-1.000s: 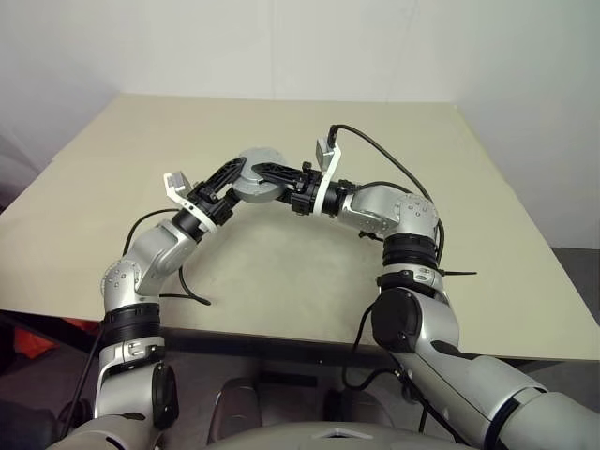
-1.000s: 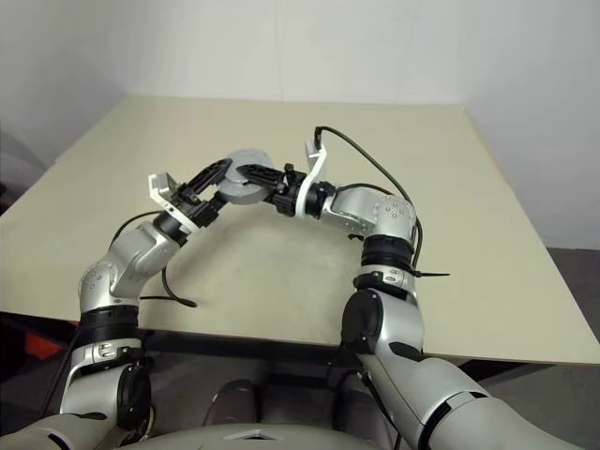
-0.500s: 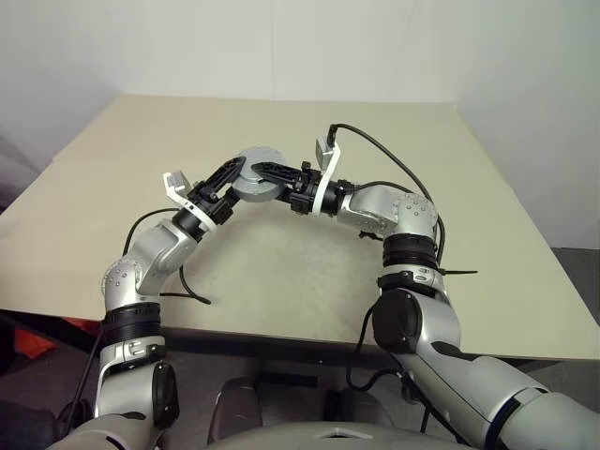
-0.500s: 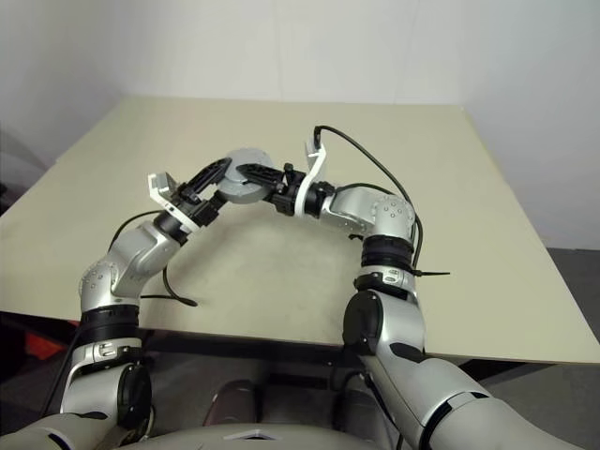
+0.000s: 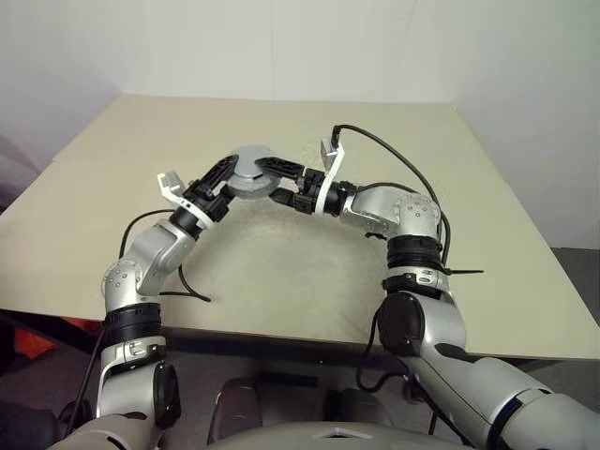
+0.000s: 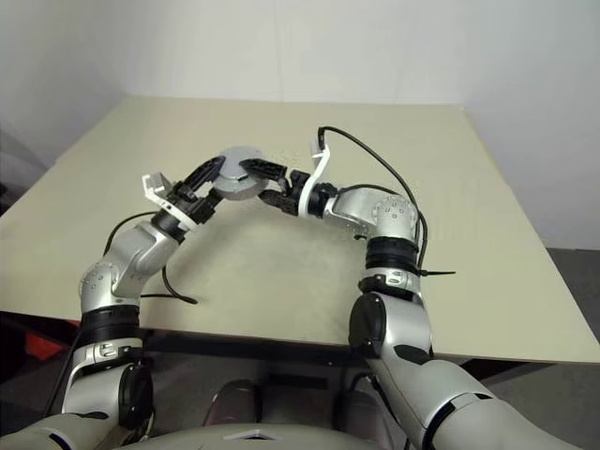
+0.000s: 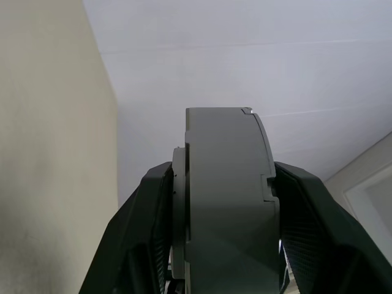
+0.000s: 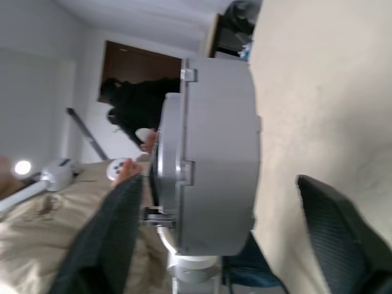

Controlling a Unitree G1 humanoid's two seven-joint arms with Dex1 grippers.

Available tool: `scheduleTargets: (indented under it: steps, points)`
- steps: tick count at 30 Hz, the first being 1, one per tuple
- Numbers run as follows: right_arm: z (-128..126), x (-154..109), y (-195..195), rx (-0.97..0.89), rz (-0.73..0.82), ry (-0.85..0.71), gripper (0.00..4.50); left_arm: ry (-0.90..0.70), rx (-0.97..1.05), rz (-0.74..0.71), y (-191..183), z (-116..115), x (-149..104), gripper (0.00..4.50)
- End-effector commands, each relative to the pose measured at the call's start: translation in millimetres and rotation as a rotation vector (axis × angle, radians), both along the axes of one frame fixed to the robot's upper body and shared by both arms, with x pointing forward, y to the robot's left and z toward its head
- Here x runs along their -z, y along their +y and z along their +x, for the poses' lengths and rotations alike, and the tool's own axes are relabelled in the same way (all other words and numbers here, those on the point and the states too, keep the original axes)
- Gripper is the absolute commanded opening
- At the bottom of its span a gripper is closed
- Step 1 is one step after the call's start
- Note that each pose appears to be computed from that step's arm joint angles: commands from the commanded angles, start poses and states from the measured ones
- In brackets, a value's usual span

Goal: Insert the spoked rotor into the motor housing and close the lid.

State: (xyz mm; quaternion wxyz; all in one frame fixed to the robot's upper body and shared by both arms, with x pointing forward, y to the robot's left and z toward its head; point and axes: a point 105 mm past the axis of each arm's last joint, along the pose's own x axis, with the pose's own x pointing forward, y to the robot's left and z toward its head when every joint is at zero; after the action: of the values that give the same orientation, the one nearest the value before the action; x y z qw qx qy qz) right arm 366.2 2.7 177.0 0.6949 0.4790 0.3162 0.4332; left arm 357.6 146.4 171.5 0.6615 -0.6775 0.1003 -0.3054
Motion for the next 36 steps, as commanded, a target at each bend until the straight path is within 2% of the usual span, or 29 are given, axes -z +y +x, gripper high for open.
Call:
scheduleTargets:
  steps: [1,7,14,23,32,36]
  points:
    - [4,-10,-1,0.036,-0.013,-0.068,4.48,-0.082,-0.039,-0.007,7,0,-22,2.06]
    - [26,4,-16,0.198,-0.087,-0.052,4.48,0.06,-0.29,0.034,45,20,13,2.06]
    - [33,4,-26,0.24,-0.092,-0.055,4.48,0.118,-0.468,0.13,80,15,39,2.06]
    - [33,8,-24,0.236,-0.103,-0.05,4.48,0.161,-0.557,0.173,104,11,54,2.06]
    - [36,11,-22,0.243,-0.123,-0.05,4.48,0.306,-0.622,0.231,122,8,86,2.06]
    - [36,11,-21,0.245,-0.125,-0.052,4.48,0.324,-0.63,0.23,125,7,90,2.06]
